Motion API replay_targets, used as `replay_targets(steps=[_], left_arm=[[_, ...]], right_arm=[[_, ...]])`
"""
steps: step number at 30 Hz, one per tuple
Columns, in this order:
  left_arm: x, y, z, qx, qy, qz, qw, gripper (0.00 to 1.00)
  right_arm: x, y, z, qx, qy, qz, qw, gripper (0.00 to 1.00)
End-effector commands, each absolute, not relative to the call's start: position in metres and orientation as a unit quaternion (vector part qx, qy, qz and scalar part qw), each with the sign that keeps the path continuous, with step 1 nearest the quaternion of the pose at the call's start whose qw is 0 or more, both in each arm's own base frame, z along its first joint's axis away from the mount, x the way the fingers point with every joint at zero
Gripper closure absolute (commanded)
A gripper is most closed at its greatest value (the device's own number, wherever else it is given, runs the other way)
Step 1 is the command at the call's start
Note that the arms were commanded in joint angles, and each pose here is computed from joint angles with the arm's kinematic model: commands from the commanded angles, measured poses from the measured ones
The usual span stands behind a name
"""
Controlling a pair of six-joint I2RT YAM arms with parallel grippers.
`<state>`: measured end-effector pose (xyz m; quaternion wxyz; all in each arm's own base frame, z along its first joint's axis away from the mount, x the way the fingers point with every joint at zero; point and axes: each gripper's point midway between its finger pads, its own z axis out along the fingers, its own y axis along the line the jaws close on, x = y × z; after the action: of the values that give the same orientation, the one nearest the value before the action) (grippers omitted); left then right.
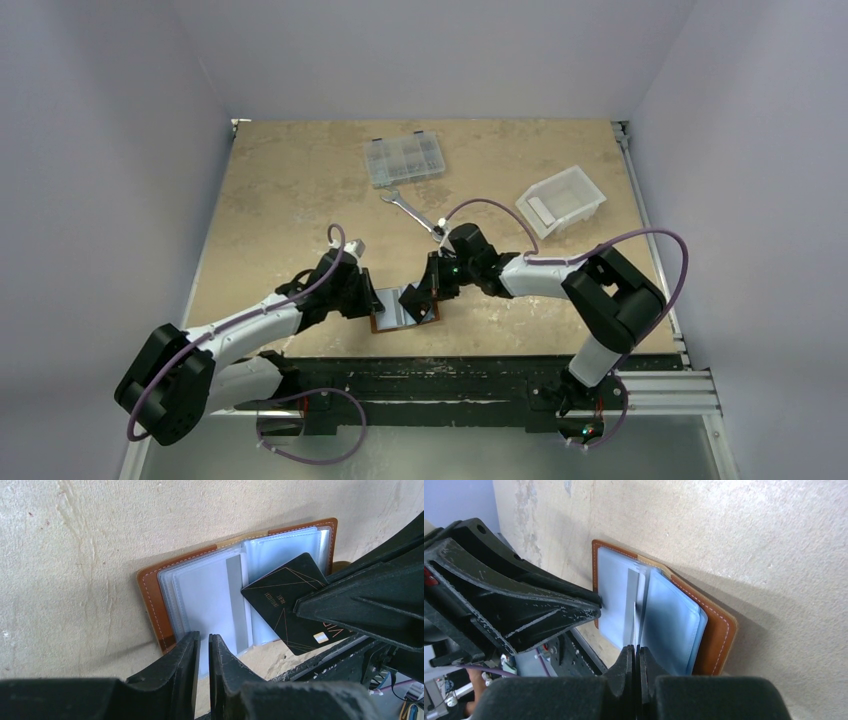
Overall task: Put the credit cards into the card holder
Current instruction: Insert the credit card into the card holder.
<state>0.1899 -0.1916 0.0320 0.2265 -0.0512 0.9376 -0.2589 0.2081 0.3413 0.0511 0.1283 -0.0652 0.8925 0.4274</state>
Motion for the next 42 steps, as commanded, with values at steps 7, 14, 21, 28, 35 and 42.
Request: replay_targets(steps=[7, 14, 21, 28, 35, 42], left_arm=[[0.184, -0.185, 0.027, -0.056, 0.940, -0.251, 0.223, 0.84], [0.184, -0.185, 0.030, -0.057, 0.938, -0.256, 0.226, 0.84], [0.183, -0.184, 0.029, -0.057, 0.939, -0.253, 0.225, 0.84], [0.183, -0.185, 0.028, -0.058, 0.938, -0.257, 0.225, 0.84], [0.180, -0.183, 0.021, -0.062, 0.941, -0.252, 0.219, 0.84], [0.179, -0.182, 0.022, -0.062, 0.940, -0.254, 0.220, 0.84]], right_arm=[[0.202, 0.336, 0.050, -0.072, 0.893, 0.424, 0.134, 1.00], [0.200, 0.331, 0.048, -0.076, 0.897, 0.413, 0.135, 1.00], [0.198, 0.331, 0.045, -0.068, 0.895, 0.419, 0.134, 1.00], [0.202, 0.345, 0.046, -0.069, 0.880, 0.451, 0.133, 1.00], [0.216, 0.355, 0.044, -0.063, 0.874, 0.458, 0.149, 1.00], [0.225, 0.357, 0.046, -0.056, 0.861, 0.471, 0.183, 1.00]])
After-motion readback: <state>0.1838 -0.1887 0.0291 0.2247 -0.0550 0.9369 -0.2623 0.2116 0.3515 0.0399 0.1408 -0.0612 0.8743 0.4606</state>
